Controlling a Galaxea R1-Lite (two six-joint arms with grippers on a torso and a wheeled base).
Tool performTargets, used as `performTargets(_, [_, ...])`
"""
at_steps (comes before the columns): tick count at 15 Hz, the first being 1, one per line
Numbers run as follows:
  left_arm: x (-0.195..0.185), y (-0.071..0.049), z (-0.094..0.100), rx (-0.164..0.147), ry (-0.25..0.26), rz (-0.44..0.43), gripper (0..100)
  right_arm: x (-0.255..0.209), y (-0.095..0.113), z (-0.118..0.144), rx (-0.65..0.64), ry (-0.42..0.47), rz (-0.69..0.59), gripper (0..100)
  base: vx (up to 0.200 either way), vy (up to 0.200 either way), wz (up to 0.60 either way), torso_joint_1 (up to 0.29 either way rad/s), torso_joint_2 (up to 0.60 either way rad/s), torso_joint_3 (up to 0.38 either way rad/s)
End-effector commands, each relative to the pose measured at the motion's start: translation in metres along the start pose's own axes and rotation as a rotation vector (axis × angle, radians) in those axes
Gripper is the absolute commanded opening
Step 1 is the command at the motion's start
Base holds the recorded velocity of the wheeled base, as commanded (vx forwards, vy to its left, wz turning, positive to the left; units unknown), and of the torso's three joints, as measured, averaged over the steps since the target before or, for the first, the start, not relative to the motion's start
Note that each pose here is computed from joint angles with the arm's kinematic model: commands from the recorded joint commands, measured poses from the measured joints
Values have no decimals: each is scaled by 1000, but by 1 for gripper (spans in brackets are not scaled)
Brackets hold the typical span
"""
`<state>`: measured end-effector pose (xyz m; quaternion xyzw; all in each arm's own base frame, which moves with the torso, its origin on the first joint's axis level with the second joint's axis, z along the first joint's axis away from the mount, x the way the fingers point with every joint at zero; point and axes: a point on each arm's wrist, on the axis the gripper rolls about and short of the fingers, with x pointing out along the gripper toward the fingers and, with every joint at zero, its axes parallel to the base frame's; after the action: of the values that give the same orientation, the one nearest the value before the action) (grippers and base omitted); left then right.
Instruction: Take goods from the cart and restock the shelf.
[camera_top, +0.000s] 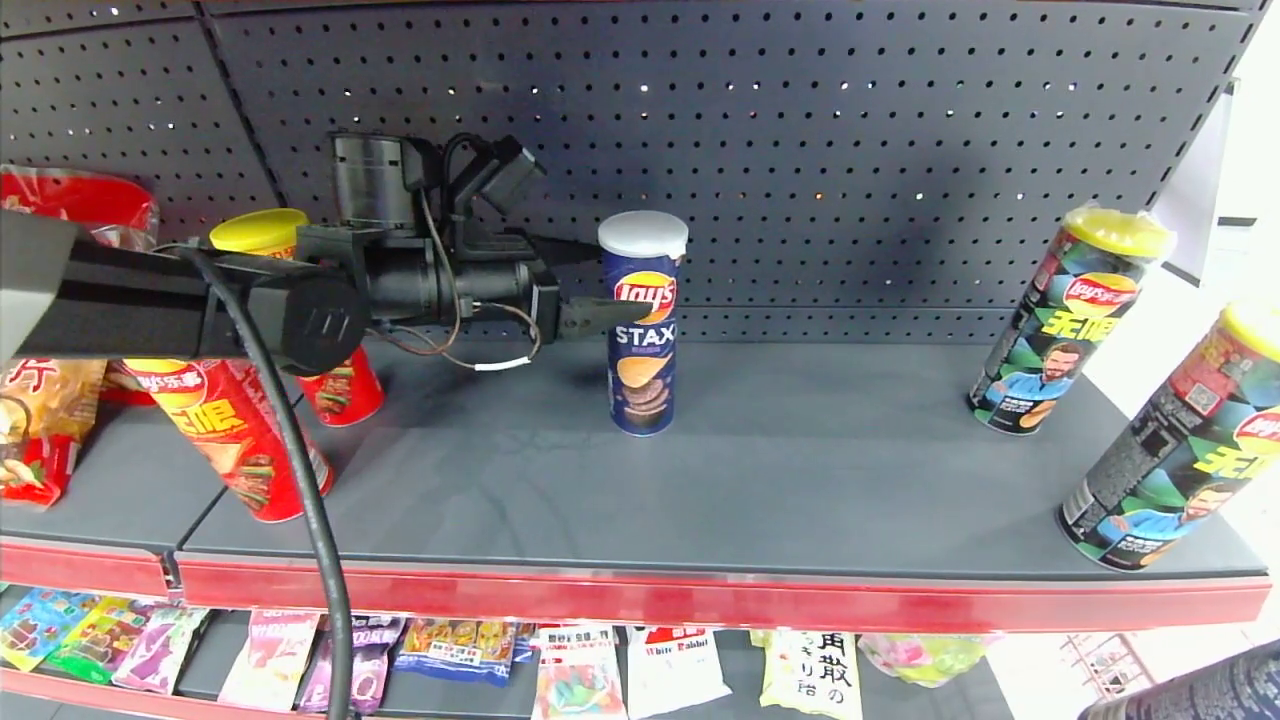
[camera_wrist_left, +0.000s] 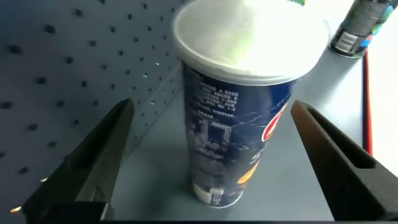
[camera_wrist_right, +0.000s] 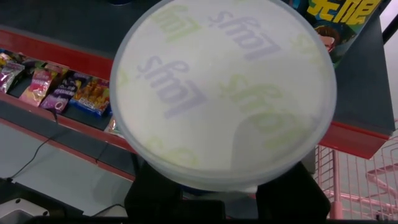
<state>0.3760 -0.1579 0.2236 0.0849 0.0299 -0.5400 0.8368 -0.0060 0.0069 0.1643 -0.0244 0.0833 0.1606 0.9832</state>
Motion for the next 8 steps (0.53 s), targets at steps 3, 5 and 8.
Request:
performTargets(3, [13, 4, -4, -21, 15, -38, 100, 1, 0, -2, 2, 8, 1, 0, 0, 0, 0, 0, 0, 0])
performTargets(5, [18, 9, -4, -14, 9, -36, 100, 1, 0, -2, 4, 8, 1, 0, 0, 0, 0, 0, 0, 0])
performTargets(8, [23, 6, -6, -18, 12, -49, 100, 1, 0, -2, 6, 11, 1, 0, 0, 0, 0, 0, 0, 0])
